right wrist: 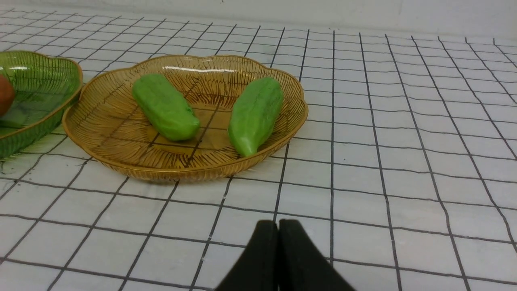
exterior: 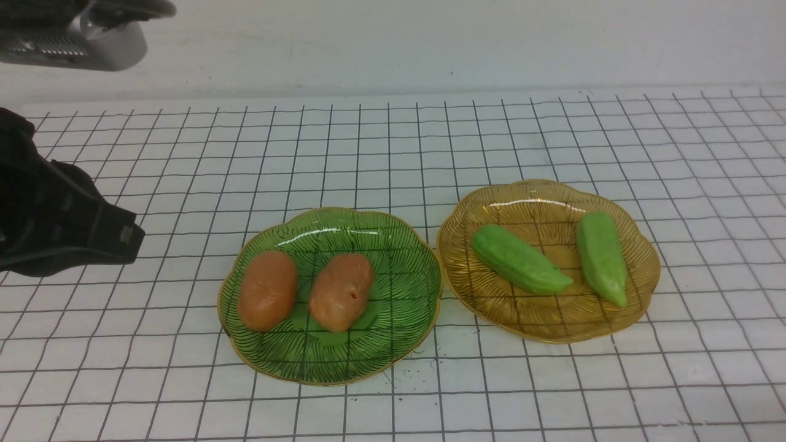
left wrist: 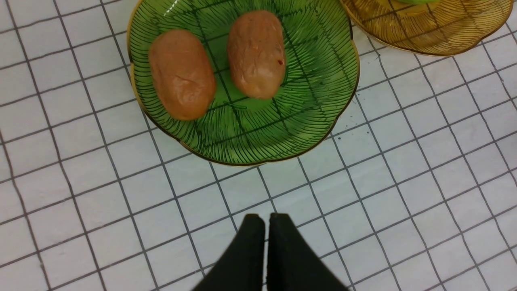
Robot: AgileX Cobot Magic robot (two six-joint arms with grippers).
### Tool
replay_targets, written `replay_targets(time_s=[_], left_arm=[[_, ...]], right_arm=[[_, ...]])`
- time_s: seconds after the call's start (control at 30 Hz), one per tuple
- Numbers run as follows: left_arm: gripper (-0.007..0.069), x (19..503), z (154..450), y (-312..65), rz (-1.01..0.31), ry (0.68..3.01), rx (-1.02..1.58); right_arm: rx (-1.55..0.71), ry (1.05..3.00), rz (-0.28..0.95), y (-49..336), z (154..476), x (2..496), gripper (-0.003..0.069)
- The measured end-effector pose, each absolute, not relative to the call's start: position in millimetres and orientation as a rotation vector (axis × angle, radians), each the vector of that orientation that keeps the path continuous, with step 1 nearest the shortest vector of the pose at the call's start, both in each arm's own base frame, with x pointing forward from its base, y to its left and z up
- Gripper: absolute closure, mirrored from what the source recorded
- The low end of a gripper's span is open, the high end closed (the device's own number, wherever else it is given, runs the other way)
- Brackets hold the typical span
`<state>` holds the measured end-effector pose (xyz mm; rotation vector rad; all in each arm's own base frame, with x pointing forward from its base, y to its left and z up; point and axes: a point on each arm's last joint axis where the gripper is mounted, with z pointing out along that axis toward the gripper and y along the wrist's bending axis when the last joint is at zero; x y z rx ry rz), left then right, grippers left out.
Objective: Put different types of vegetables on the plate.
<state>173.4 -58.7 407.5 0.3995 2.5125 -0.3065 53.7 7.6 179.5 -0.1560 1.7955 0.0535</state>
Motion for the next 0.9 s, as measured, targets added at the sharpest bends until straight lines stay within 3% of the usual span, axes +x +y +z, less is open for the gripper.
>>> replay_targets(time_s=[0.4, 0.67, 0.9], left_arm=[[0.0629, 172, 409, -55, -0.251, 2.504, 0.4], [0.0629, 134, 418, -41, -0.203, 2.409, 0.377], [0.0629, 72, 363, -34, -0.343, 2.214, 0.342]], right_arm=[[-0.093, 1.8, 0.009, 4, 179, 54, 0.0674], [-0.088, 1.799, 0.008, 4, 180, 54, 0.0674], [-0.088, 1.799, 0.008, 4, 180, 54, 0.0674]])
